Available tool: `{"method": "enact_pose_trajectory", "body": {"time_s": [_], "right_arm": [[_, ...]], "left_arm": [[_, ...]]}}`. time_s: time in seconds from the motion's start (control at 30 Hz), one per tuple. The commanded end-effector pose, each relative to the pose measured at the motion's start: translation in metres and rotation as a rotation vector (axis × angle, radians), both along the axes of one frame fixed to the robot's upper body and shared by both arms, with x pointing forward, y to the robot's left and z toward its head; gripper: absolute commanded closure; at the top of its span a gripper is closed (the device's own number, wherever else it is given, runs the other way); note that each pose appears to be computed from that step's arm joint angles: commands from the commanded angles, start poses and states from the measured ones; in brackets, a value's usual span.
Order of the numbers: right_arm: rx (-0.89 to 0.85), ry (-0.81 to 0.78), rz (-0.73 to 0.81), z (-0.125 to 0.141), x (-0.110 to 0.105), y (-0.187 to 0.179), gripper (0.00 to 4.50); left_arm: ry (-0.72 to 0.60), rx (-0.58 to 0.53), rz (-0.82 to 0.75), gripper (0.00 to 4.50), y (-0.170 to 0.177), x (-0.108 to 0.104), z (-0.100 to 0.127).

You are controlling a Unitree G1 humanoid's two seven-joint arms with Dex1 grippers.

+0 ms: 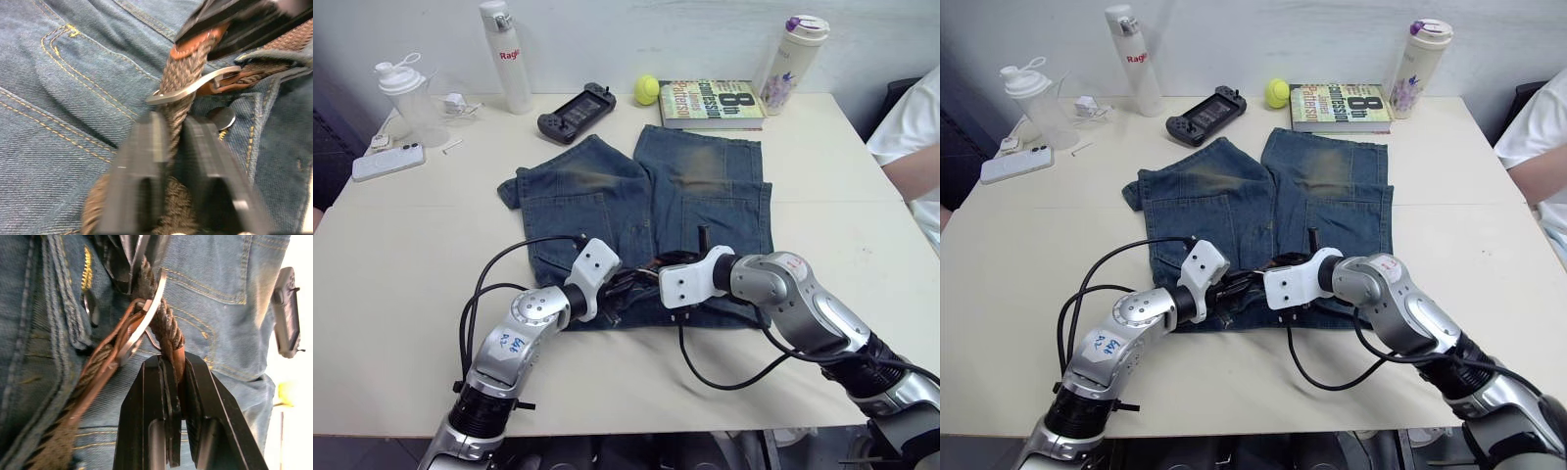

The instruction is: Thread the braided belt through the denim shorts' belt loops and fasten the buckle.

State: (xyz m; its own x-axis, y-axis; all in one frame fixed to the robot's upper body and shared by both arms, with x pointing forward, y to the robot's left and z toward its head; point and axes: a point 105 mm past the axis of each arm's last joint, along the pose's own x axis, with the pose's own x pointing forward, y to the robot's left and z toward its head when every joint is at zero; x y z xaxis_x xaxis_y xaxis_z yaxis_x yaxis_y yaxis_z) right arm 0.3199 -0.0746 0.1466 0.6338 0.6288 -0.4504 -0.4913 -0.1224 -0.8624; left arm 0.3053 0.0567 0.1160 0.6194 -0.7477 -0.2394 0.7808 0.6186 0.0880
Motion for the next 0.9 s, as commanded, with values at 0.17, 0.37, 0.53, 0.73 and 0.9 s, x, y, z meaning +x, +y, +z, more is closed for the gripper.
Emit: {"method": "enact_pose_trajectory", "body": {"time_s": [0.17,0.37,0.53,0.73,0.9], "right_arm": [[0.090,-0.035,-0.067,0.016,-0.004,-0.005,4.50],[0.155,-0.049,-0.135,0.019,-0.004,-0.012,4.50],[0.188,-0.080,-0.133,0.024,-0.006,-0.010,4.50],[0.196,-0.090,-0.135,0.025,-0.009,-0.009,4.50],[0.204,-0.110,-0.134,0.032,-0.012,-0.011,4.50]], "left_arm": [[-0.022,-0.108,-0.131,1.70,0.014,-0.028,0.032],[0.094,-0.264,-0.238,1.70,0.068,-0.054,0.058],[0.015,-0.227,-0.119,3.37,0.113,-0.021,0.068],[-0.022,0.013,-0.102,4.46,0.108,0.024,0.033],[0.033,0.179,-0.158,4.46,0.108,0.031,-0.008]]}}
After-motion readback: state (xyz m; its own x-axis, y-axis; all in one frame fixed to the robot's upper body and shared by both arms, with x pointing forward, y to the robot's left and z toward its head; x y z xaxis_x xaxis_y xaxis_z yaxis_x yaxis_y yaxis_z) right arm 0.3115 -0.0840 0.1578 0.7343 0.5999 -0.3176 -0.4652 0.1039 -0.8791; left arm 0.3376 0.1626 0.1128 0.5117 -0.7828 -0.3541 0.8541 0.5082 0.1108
